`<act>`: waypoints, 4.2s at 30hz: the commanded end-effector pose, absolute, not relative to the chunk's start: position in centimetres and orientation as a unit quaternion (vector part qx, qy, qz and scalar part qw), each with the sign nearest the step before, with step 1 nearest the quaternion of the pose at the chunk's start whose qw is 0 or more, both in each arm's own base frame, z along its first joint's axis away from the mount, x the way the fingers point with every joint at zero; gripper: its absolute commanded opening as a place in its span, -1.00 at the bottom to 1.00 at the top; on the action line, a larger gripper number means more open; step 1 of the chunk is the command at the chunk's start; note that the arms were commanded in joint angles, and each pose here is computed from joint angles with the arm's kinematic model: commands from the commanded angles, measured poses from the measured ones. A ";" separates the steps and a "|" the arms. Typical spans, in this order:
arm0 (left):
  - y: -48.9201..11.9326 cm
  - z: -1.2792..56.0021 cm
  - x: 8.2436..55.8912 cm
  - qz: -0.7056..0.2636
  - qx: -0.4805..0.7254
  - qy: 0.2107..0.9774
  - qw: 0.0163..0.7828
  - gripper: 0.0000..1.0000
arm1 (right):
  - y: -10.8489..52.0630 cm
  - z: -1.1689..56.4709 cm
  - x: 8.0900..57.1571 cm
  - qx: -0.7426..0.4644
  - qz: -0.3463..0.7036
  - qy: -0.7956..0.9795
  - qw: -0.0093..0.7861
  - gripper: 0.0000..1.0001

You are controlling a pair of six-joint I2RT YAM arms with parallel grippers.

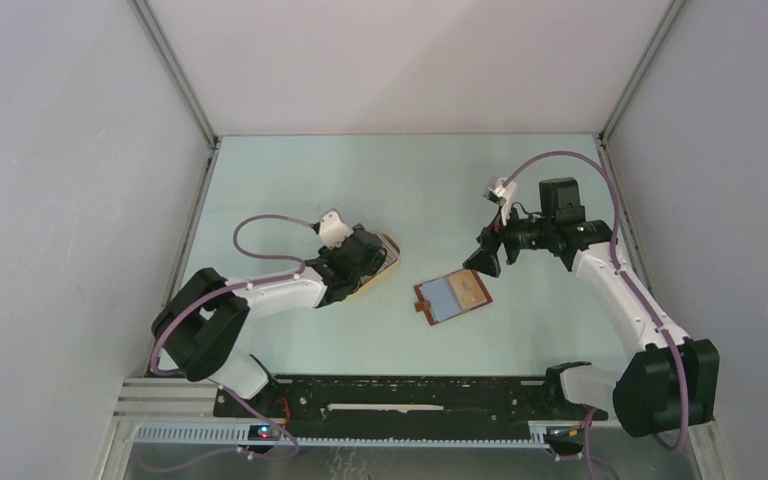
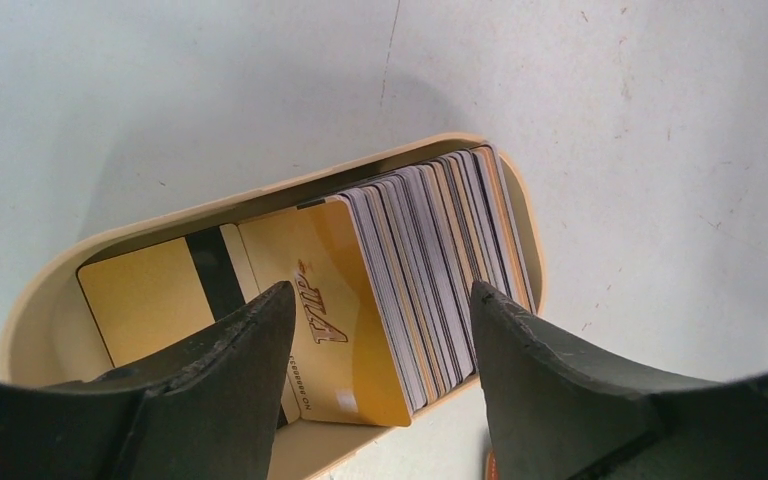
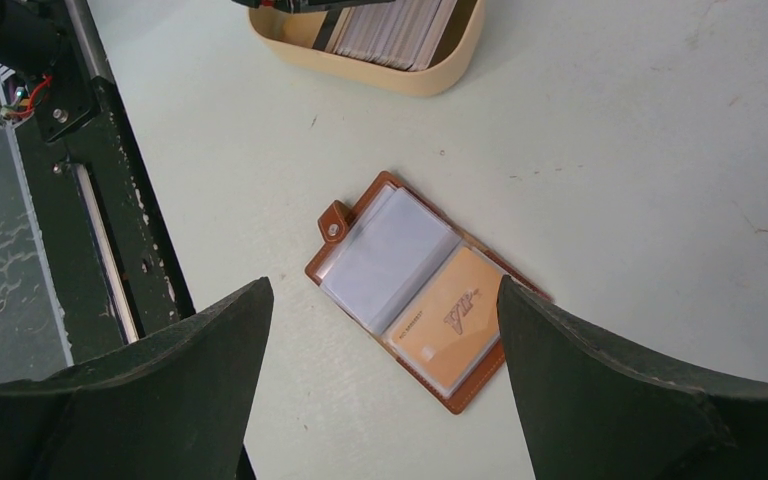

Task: Put the credit cards into the card holder
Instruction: Pick up the credit card from the storage box.

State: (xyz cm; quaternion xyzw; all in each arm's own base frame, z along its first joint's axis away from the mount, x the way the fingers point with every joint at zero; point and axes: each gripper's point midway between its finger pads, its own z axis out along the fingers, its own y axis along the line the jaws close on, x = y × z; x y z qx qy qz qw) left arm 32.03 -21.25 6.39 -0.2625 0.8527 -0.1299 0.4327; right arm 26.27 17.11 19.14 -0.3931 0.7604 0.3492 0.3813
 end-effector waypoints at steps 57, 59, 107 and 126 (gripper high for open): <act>-21.3 13.3 30.1 -0.278 -0.125 0.766 0.566 0.55 | 35.4 7.4 36.3 -0.315 0.344 0.876 0.124 0.38; -21.3 13.4 30.2 -0.278 -0.126 0.765 0.567 0.55 | 35.5 7.1 36.1 -0.315 0.342 0.877 0.120 0.39; -21.1 13.2 30.1 -0.276 -0.130 0.765 0.567 0.55 | 34.7 10.0 36.0 -0.260 0.435 0.859 0.076 -0.02; -21.1 13.2 30.1 -0.277 -0.129 0.766 0.566 0.55 | 33.9 9.2 36.9 -0.253 0.418 0.868 0.085 -0.47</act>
